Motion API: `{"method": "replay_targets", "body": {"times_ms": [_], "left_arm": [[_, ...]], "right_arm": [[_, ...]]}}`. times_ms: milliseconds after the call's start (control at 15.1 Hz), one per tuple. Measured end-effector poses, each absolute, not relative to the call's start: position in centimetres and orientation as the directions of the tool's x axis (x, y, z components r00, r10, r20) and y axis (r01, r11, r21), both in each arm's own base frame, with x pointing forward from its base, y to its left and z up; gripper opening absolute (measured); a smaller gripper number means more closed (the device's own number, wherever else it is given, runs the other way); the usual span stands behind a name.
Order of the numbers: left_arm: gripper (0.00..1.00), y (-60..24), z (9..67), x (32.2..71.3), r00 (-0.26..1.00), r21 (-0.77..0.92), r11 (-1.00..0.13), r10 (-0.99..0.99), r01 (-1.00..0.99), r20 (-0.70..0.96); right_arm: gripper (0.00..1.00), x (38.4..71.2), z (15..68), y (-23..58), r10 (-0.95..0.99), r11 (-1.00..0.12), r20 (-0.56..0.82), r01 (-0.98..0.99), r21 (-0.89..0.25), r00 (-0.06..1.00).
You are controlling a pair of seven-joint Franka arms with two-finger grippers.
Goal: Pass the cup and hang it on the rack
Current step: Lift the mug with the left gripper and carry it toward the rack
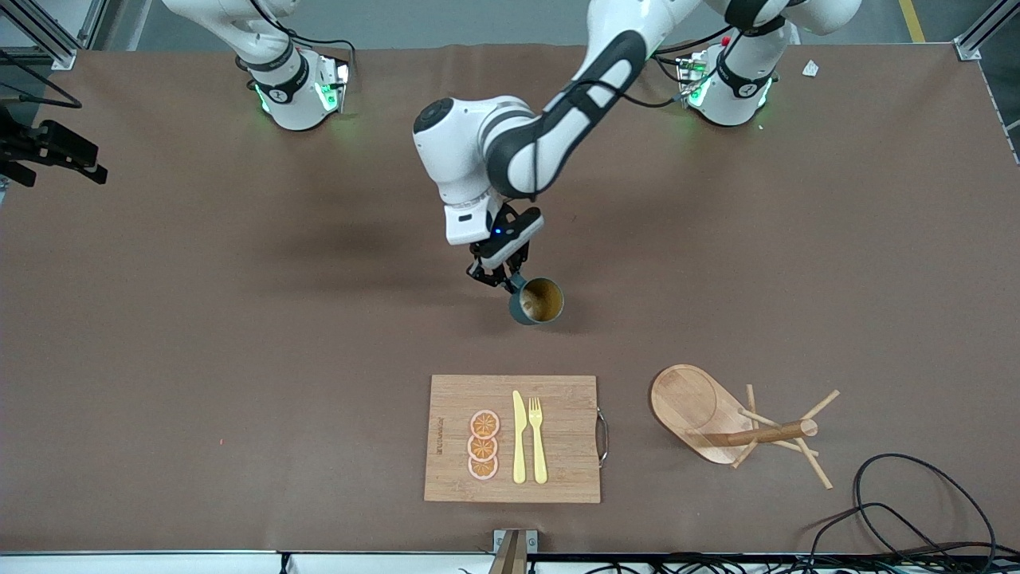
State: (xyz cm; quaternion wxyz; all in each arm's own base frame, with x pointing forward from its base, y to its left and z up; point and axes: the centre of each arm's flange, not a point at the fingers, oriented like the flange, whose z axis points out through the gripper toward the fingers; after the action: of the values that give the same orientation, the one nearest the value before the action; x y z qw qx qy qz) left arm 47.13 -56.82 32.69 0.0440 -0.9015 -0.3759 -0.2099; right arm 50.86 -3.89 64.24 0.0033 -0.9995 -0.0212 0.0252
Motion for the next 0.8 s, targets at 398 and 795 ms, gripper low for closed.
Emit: {"method": "replay_targets", "body": {"times_ms": [398,795], "left_arm": [[0.21,-49.3,42.4,53.9,0.632,0.118,-0.645,0.764,0.755,0.131],[0.21,-38.8,47.3,61.1,0.524,0.169,-0.499,0.834,0.850,-0.176]], "right_arm": [[1.00,50.4,64.4,-3.7,0.055,-0.998,-0.070,0.055,-0.011,0.996],[1.00,50.2,65.3,-3.8,0.031,-0.999,-0.055,0.030,-0.009,0.998]]}}
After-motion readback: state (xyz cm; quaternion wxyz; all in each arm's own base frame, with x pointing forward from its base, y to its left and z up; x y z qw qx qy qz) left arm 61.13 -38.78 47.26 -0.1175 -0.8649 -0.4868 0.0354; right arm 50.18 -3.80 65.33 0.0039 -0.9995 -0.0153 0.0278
